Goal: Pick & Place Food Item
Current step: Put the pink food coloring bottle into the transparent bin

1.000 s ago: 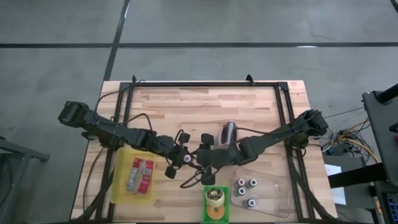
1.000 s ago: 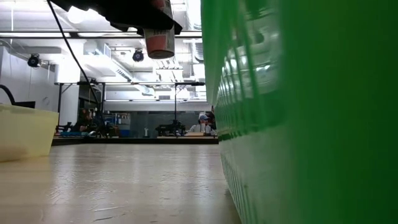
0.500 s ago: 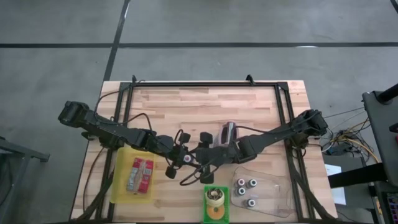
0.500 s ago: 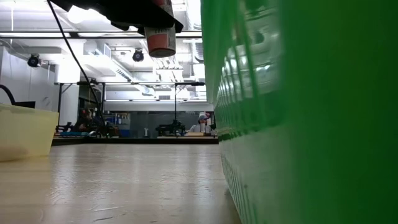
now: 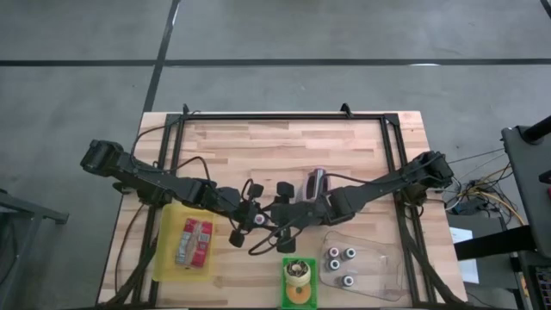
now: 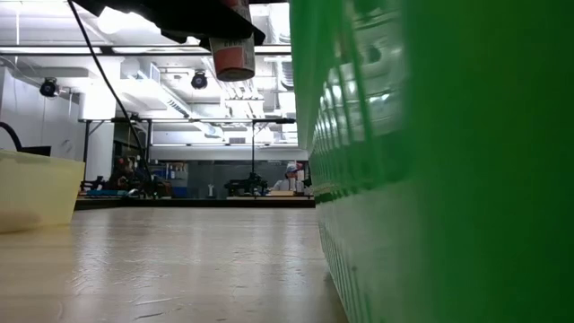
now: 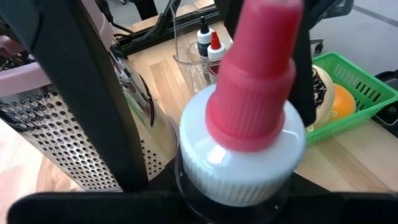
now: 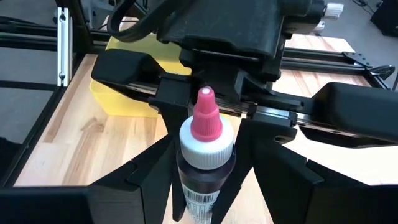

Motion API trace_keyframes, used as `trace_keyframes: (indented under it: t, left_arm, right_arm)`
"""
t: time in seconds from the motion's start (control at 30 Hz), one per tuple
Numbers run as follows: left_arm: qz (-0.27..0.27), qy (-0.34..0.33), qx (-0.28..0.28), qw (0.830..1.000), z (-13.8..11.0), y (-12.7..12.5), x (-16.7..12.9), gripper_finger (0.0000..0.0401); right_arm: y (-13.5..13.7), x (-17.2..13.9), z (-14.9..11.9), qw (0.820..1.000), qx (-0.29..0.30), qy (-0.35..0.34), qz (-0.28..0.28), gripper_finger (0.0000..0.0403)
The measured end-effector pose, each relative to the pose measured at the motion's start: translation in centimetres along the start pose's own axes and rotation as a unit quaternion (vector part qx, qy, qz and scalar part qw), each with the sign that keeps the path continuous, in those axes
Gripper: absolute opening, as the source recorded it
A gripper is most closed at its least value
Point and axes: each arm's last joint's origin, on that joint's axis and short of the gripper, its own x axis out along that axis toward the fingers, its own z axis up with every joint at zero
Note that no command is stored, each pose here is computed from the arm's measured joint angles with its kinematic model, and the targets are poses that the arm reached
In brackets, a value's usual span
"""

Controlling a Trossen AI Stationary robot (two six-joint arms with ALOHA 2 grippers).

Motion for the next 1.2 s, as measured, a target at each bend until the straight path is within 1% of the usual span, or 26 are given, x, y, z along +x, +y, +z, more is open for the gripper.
trace_keyframes:
  t: [0.27, 0.37, 0.63, 0.83, 1.2]
  left_arm:
    - [0.0, 0.0, 0.0, 1.0, 0.0, 0.0, 0.0, 0.0091]
    - [0.0, -0.003, 0.0, 1.0, 0.1, 0.0, 0.0, 0.0091]
    - [-0.005, 0.01, 0.001, 1.0, -0.4, -0.1, 0.0, 0.0091]
    - [-0.007, 0.008, 0.003, 1.0, -0.4, -0.1, 0.1, 0.0091]
    - [-0.007, 0.008, 0.006, 1.0, -0.4, -0.2, 0.4, 0.009]
  right_arm:
    - [0.0, 0.0, 0.1, 1.0, 0.001, -0.005, 0.001, 0.02]
    - [0.0, 0.1, 0.0, 1.0, 0.0, -0.005, 0.001, 0.0184]
    - [0.5, 1.8, -0.9, 1.0, -0.008, 0.008, 0.009, 0.0144]
    - [0.5, 1.6, -0.7, 1.0, -0.013, 0.005, 0.01, 0.0094]
    - [0.6, 1.5, -0.7, 1.0, -0.03, 0.002, 0.004, 0.0094]
